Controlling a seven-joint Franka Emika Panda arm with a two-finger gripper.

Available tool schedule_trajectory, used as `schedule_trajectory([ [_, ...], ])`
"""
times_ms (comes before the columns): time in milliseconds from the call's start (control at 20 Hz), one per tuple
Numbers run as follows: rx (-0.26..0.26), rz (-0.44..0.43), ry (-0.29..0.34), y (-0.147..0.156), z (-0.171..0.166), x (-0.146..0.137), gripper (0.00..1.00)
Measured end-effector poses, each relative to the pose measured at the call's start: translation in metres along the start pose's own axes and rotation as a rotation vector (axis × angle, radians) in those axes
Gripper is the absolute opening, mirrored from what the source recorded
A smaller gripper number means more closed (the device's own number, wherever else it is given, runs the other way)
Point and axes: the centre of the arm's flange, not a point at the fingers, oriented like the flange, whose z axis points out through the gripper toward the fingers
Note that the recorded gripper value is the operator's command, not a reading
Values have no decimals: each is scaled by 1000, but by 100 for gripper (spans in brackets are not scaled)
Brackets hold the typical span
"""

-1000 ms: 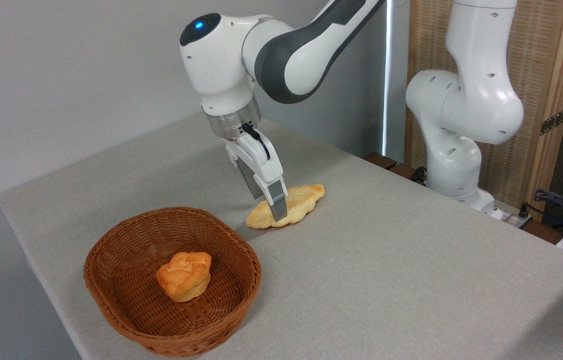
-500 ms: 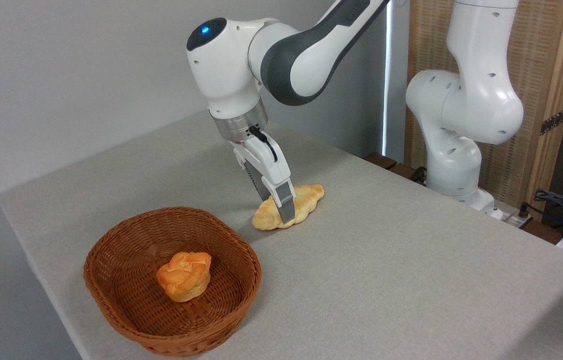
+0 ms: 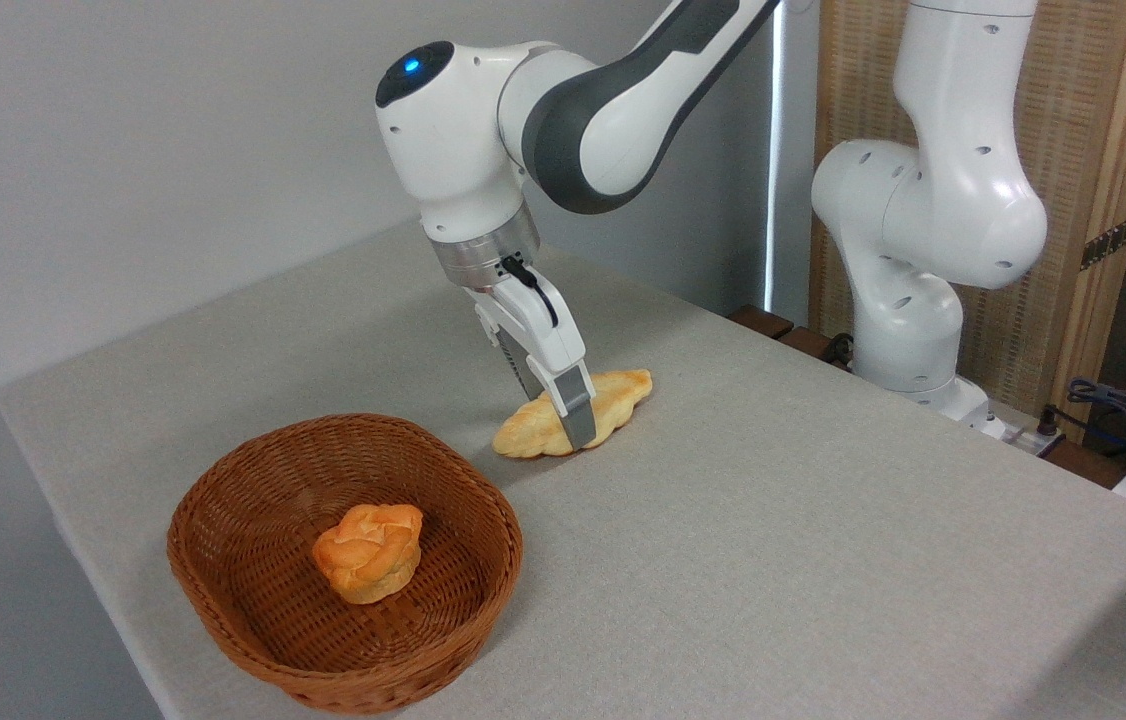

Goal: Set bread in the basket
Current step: 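Close the gripper on the middle of the braided loaf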

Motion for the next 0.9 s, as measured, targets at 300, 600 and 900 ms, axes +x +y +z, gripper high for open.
schedule_trajectory([
  [300,1,1,0,0,0,0,49],
  [600,2,1,0,0,-1,0,47],
  [900,29,20,-58,1,-2,-7,47],
])
